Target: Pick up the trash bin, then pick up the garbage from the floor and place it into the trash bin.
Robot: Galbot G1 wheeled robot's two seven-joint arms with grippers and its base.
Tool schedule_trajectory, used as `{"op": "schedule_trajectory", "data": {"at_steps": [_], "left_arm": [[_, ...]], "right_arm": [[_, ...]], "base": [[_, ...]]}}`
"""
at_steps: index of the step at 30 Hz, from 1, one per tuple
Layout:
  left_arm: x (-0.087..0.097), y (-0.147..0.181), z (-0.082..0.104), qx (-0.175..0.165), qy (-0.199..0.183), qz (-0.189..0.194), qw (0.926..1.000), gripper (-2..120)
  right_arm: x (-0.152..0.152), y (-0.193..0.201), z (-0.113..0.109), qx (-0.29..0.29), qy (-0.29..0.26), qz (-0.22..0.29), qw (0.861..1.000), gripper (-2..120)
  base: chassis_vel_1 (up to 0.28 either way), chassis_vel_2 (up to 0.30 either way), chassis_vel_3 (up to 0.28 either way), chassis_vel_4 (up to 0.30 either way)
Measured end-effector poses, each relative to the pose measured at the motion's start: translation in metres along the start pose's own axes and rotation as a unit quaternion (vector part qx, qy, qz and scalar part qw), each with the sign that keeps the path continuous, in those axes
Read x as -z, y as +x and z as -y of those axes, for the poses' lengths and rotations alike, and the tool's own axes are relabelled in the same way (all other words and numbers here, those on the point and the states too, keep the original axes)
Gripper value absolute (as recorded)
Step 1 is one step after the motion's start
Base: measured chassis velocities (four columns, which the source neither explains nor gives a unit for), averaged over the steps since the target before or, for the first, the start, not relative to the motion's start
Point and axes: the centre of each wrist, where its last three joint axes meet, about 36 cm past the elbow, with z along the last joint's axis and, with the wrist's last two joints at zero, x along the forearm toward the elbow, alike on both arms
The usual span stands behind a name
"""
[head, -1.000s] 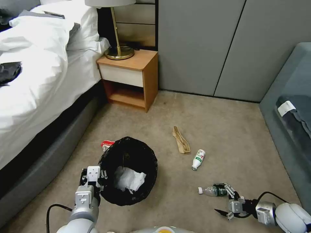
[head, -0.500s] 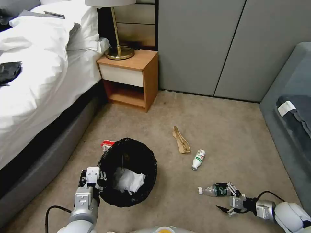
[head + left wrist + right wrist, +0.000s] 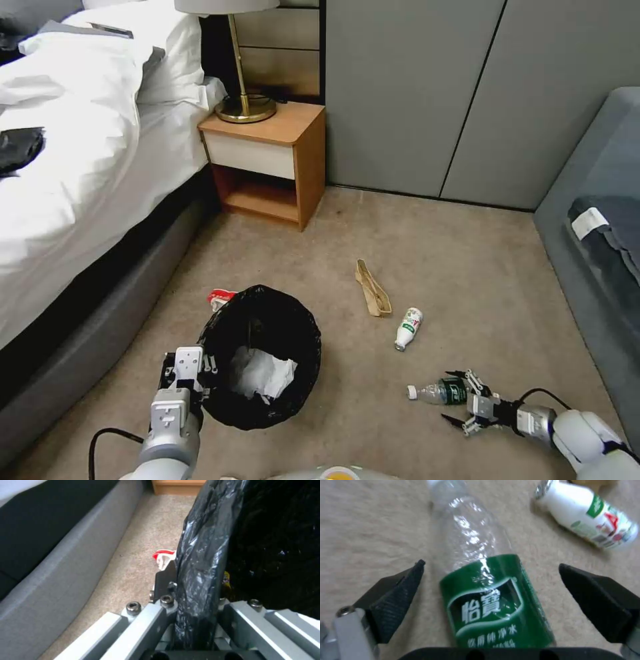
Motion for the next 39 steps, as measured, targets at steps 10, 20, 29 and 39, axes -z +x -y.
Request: {"op": "schedule_trajectory", "data": {"at_steps": [10, 20, 29, 39], "left_arm": [[0.0, 0.005, 0.001, 0.009, -0.009, -0.004, 0.9999, 1], [-0.001, 0.005, 0.003, 0.01, -0.01, -0.005, 0.9999, 1], [-0.001, 0.004, 0.003, 0.008, -0.011, -0.004, 0.9999, 1], [-0.002, -0.001, 0.004, 0.004, -0.01, -0.005, 0.9999, 1]], "right_arm": [[-0.021, -0.035, -0.006, -0.005, -0.058, 0.017, 0.998, 62], [-0.015, -0.041, -0.01, -0.003, -0.067, 0.025, 0.997, 36], [-0.013, -0.039, -0.023, -0.019, -0.09, 0.041, 0.995, 26], [0.07, -0.026, -0.021, -0.141, -0.185, 0.192, 0.953, 25]], "base": [[0.0, 0.0, 0.0, 0.0], [0.0, 0.0, 0.0, 0.0], [0.0, 0.0, 0.0, 0.0], [0.0, 0.0, 0.0, 0.0]]}}
